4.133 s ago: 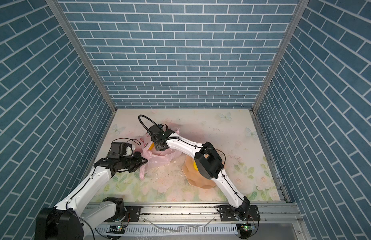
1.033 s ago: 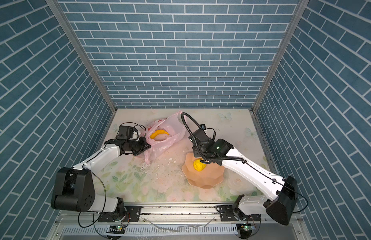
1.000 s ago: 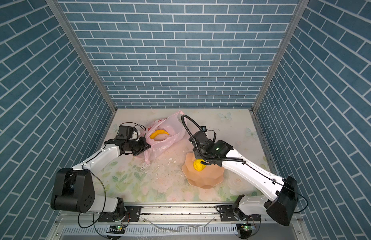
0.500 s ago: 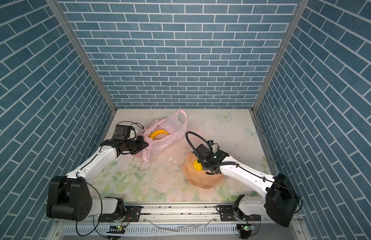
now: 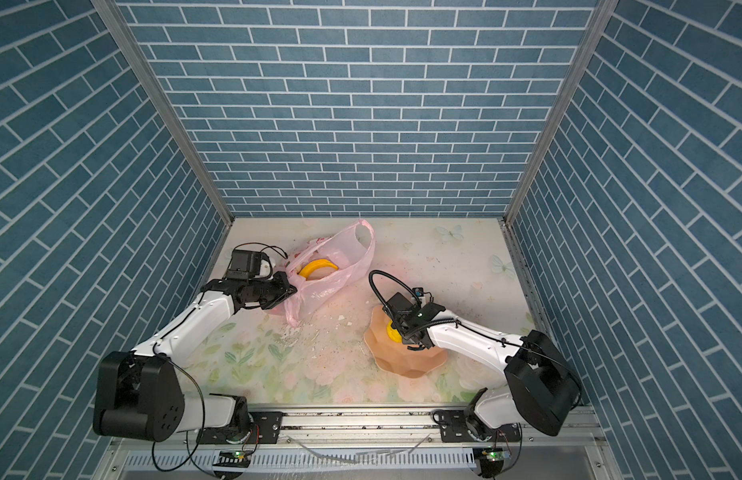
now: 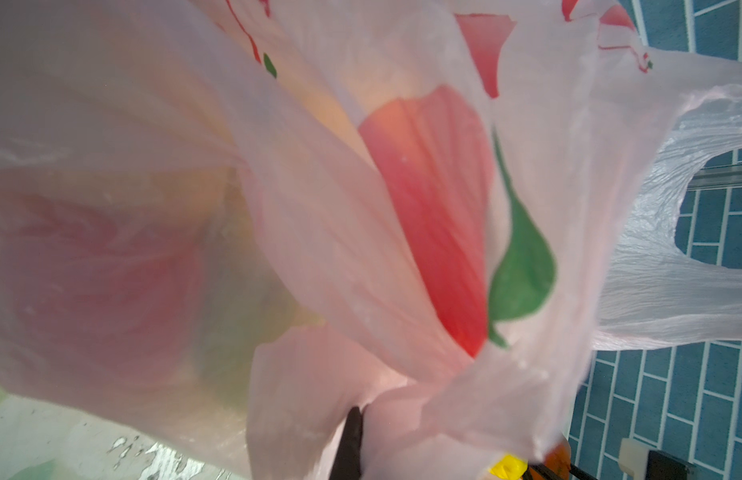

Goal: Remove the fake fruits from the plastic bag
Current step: 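Lower the orange fruit into the peach bowl and open the right gripper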

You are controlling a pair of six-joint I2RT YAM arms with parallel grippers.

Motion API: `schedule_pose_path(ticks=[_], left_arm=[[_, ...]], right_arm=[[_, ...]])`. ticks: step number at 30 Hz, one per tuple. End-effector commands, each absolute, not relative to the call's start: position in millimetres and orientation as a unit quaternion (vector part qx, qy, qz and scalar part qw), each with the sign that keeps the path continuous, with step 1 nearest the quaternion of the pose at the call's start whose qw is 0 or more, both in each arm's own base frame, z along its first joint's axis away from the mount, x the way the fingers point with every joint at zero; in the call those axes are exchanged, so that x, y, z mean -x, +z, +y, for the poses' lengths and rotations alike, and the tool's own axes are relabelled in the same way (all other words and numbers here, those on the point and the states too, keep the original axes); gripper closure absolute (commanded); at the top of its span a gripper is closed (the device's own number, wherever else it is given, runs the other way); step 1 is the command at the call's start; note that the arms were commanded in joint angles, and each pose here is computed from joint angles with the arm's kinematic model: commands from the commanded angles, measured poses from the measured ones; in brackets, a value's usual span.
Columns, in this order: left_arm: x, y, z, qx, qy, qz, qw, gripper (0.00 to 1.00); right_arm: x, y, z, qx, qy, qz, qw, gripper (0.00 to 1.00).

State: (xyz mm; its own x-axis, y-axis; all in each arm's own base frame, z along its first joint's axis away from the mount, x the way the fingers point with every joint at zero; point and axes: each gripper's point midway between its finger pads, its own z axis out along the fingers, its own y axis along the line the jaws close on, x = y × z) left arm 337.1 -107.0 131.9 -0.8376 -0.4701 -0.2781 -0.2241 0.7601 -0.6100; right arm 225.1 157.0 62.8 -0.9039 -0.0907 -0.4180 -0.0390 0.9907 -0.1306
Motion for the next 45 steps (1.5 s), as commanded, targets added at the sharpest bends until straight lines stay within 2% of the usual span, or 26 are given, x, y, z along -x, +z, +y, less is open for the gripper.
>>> schedule_pose_path(ticks=[1,12,27,45], left_arm=[[-334.9,131.6,-107.3,0.185,-0.287,0.916,0.212,1.00],[-335.6,133.7,-108.4,0.183,-0.291,0.914,0.214,1.00],[-335.6,136.5,-109.2,0.180,-0.294,0.914,0.216,1.00],[-337.8,143.0,-111.4,0.160,-0.296,0.916,0.218,1.00]], right_arm=[[-221.4,53.4,152.4,0.009,-0.064,0.976,0.207,0.53],[-215.3,38.9,150.5,0.006,-0.069,0.980,0.187,0.47],[-213.2,35.0,153.8,0.008,-0.066,0.982,0.177,0.30],[-209.6,93.2,178.0,0.037,-0.047,0.978,0.199,0.27]])
